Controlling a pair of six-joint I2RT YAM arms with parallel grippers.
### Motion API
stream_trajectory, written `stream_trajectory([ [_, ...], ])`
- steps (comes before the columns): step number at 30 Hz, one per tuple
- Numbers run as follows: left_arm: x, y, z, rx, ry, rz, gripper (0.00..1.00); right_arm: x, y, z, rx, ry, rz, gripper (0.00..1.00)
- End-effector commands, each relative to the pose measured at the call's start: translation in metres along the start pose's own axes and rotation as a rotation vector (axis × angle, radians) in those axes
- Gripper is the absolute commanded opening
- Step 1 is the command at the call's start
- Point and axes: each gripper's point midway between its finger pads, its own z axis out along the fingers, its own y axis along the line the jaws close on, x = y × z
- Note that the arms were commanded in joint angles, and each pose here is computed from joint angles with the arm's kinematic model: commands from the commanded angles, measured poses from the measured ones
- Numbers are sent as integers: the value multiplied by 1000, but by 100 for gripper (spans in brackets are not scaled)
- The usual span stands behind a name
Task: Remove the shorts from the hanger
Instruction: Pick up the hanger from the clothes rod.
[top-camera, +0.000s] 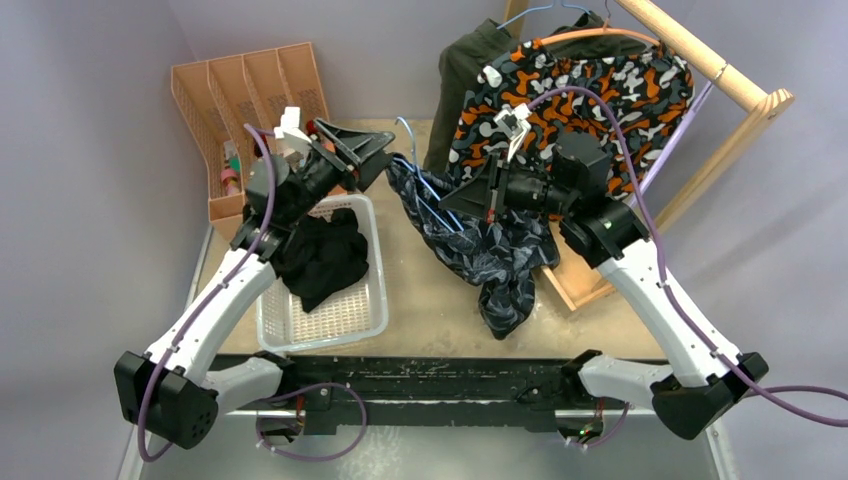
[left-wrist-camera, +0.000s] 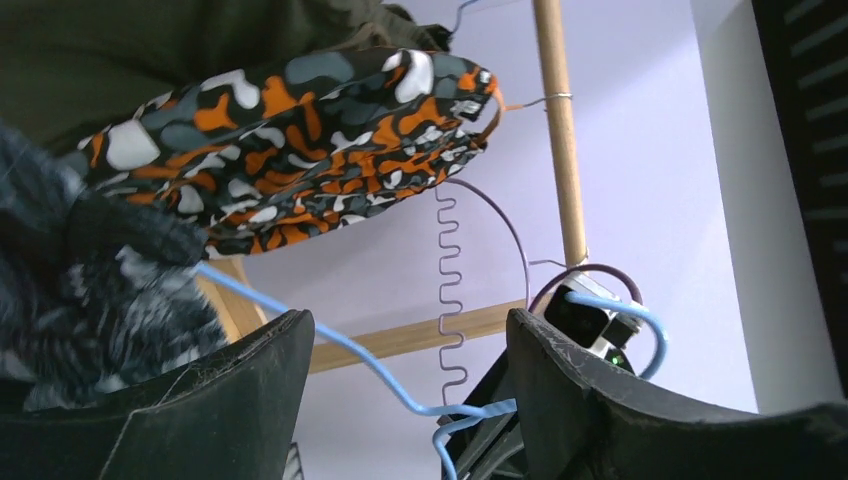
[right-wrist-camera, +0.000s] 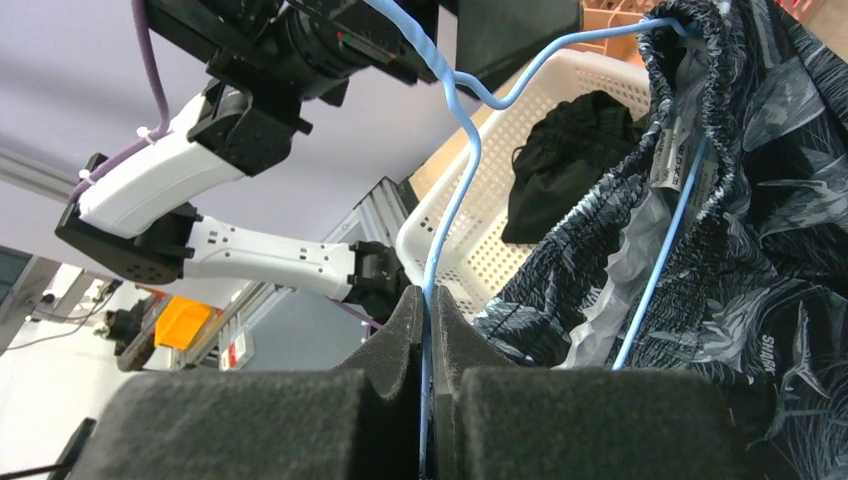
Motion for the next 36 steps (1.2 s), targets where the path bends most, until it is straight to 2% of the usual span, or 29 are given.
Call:
stream_trajectory([
  [1, -1, 7, -10, -87, -41, -112, 69, -27, 17, -1, -46, -111, -100, 0],
  [3, -5, 26, -19, -203, -85, -122, 69, -26, 12, 2, -37, -110, -99, 0],
  [5, -6, 32, -26, -234, -109, -165, 69, -23, 10, 5, -39, -104, -98, 0],
  [8, -6, 30, -25, -186, -120, -257, 69, -20, 8, 9, -53, -93, -96, 0],
  [13, -1, 11, -8, -20, -68, -422, 67, -16, 9, 13, -70, -87, -97, 0],
  [18, 19, 17, 11, -34, -2, -441, 67, -13, 10, 15, -79, -77, -98, 0],
  [22, 37, 15, 22, -19, 43, -444, 61, -7, 7, 18, -65, -62, -94, 0],
  [23, 38, 15, 23, -17, 48, -439, 58, -5, 6, 18, -62, -54, -93, 0],
  [31, 33, 27, 20, -84, -4, -311, 1, 9, -7, 21, -27, -16, -91, 0],
  [33, 32, 30, 18, -101, -13, -287, 0, 13, -10, 23, -27, 1, -86, 3],
  [36, 32, 33, 17, -114, -18, -257, 0, 17, -11, 27, -38, 21, -82, 15],
])
